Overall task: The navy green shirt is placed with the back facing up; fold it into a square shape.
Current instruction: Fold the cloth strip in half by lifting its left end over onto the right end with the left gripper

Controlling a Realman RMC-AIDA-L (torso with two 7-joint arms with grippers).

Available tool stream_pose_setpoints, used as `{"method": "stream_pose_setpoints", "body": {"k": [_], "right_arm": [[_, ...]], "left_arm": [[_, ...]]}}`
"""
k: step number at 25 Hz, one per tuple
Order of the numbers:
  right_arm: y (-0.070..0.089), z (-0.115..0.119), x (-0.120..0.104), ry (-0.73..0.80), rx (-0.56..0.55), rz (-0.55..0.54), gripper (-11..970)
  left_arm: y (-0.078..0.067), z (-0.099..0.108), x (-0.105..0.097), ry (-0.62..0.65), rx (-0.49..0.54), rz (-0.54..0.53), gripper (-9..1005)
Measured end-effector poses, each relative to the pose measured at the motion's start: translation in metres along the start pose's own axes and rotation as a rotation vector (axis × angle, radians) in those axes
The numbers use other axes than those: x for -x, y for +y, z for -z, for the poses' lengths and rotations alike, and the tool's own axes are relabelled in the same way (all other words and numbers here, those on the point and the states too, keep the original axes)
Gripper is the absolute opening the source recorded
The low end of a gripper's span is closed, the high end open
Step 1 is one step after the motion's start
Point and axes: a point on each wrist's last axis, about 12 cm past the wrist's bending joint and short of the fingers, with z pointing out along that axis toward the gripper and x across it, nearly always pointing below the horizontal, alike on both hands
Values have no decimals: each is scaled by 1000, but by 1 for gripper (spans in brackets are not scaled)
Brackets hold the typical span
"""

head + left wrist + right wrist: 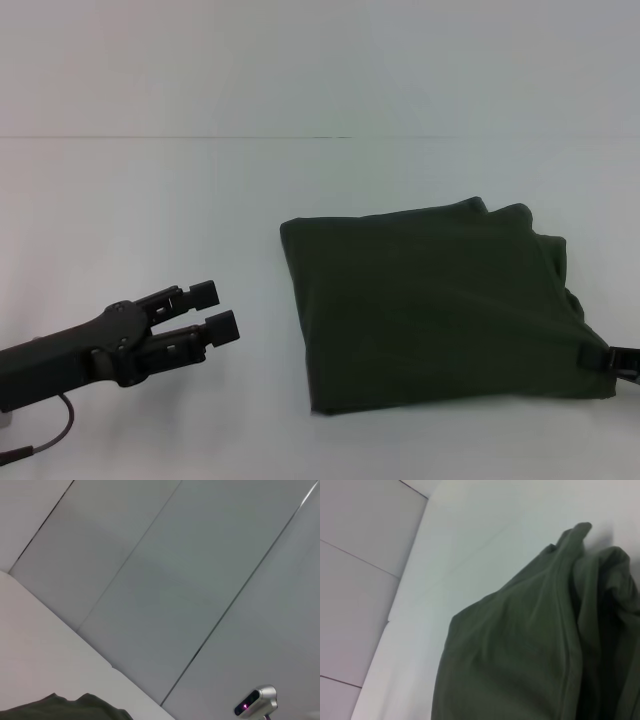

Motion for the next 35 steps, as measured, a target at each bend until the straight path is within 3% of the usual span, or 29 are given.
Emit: {"method": "stream_pose_setpoints", "body": {"k": [10, 15, 19, 20, 21, 22, 23, 27, 30, 35], "right_arm": [[2, 4, -4, 22, 33, 28, 14], [3, 13, -5, 15, 54, 133, 181], [2, 31, -9, -59, 81, 234, 375], [4, 43, -11, -115, 101, 306, 423], [4, 43, -11, -115, 101, 306, 547], [7, 52, -14, -176, 122, 392, 671], [7, 52, -14, -176, 122, 392, 690], [15, 57, -22, -270, 158, 589, 766], [20, 35, -33, -220, 189, 730, 823], [14, 11, -48, -158, 130, 809, 903]], "left_arm": [[0, 0, 0, 1, 0, 11, 909], [0, 1, -1, -3, 6, 39, 909], [6, -4, 1, -11, 43, 118, 909], [8, -6, 1, -10, 56, 143, 909], [11, -9, 3, -7, 72, 175, 909], [14, -12, 4, -1, 84, 208, 909], [16, -15, 6, 4, 93, 234, 909], [20, -27, 13, 13, 95, 294, 909], [26, -33, 17, 8, 122, 354, 909], [34, -45, 16, 0, 165, 432, 909]]}}
